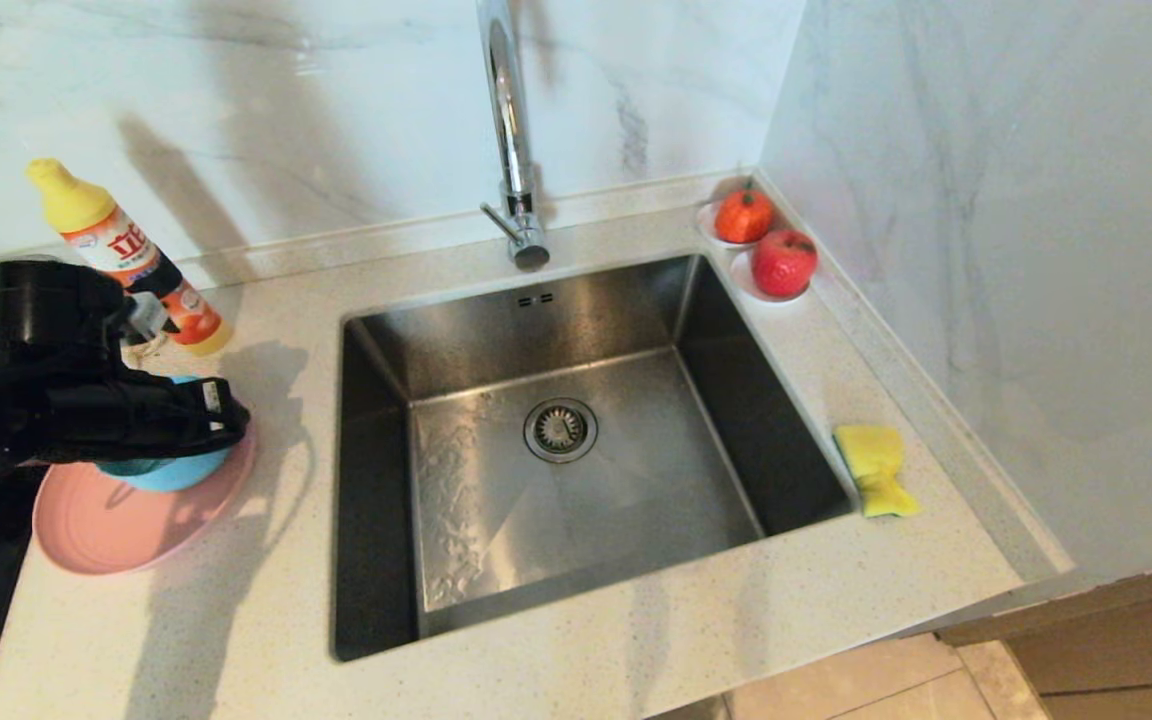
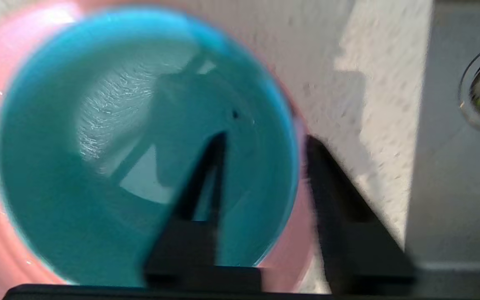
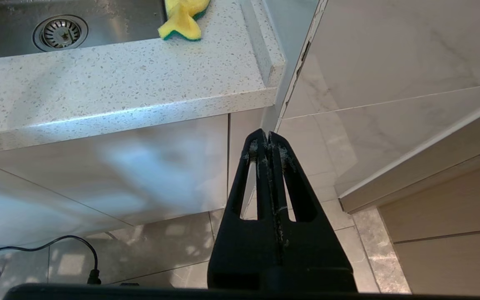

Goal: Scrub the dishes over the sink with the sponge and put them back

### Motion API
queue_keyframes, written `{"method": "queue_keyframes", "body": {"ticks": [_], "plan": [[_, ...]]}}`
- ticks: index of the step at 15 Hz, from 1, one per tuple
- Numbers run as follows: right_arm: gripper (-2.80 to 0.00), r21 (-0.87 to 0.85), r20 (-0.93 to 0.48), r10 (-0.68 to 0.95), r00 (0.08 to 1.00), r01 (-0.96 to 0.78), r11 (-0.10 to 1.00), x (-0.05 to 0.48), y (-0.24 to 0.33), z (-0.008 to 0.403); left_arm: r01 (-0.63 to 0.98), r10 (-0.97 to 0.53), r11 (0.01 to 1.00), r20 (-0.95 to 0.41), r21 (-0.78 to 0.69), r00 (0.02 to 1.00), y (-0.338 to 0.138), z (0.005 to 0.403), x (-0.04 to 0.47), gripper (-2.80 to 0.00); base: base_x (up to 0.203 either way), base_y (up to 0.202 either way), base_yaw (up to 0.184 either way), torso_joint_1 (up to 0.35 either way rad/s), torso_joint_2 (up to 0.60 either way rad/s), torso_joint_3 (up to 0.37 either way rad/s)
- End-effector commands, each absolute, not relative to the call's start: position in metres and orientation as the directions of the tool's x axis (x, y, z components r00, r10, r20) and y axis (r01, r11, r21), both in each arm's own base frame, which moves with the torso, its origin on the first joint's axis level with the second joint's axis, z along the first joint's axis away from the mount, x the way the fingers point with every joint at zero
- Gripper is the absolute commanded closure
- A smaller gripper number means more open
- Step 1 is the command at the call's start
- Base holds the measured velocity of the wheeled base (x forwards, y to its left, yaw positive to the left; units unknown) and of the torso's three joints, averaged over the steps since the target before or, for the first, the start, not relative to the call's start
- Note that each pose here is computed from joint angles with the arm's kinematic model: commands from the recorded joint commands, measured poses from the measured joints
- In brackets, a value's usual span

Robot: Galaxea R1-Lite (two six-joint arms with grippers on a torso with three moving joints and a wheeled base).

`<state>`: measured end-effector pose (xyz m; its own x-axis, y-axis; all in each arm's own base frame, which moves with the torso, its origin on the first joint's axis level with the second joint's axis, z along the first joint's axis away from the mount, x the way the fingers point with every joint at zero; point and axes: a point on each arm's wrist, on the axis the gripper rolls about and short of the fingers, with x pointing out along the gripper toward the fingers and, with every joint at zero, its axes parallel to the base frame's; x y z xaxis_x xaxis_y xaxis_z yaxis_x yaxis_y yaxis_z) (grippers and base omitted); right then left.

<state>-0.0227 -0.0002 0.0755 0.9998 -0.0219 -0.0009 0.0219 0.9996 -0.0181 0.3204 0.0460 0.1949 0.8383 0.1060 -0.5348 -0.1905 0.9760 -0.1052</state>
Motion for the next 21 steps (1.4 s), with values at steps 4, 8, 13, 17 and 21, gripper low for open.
{"method": "queue_keyframes", "body": {"ticks": [4, 8, 13, 17, 21], "plan": [[0.0, -0.018, -0.003, -0.021, 1.0, 0.021, 1.0, -0.023, 0.0, 0.075, -0.19, 0.104, 0.966, -0.41, -0.174, 0.906, 0.042, 0.24, 0.301, -2.8, 0.0, 0.0, 0.0, 0.0, 0.0, 0.0], [0.0, -0.018, -0.002, -0.021, 1.0, 0.021, 1.0, -0.023, 0.0, 0.075, -0.173, 0.098, 0.963, -0.327, -0.208, 0.94, 0.036, 0.281, 0.276, 0.0, 0.0, 0.0, 0.0, 0.0, 0.0, 0.0], [0.0, -0.018, -0.003, -0.021, 1.0, 0.021, 1.0, -0.023, 0.0, 0.075, -0.043, -0.007, 0.98, -0.25, -0.196, 0.968, 0.011, 0.312, 0.273, 0.0, 0.0, 0.0, 0.0, 0.0, 0.0, 0.0], [0.0, -0.018, -0.002, -0.021, 1.0, 0.021, 1.0, -0.023, 0.0, 0.076, 0.098, -0.117, 0.989, -0.194, -0.107, 0.974, -0.018, 0.326, 0.257, 0.0, 0.0, 0.0, 0.0, 0.0, 0.0, 0.0], [0.0, -0.018, -0.002, -0.021, 1.0, 0.021, 1.0, -0.023, 0.0, 0.076, 0.205, -0.213, 0.975, -0.093, -0.09, 0.973, -0.03, 0.338, 0.173, 0.0, 0.0, 0.0, 0.0, 0.0, 0.0, 0.0]]}}
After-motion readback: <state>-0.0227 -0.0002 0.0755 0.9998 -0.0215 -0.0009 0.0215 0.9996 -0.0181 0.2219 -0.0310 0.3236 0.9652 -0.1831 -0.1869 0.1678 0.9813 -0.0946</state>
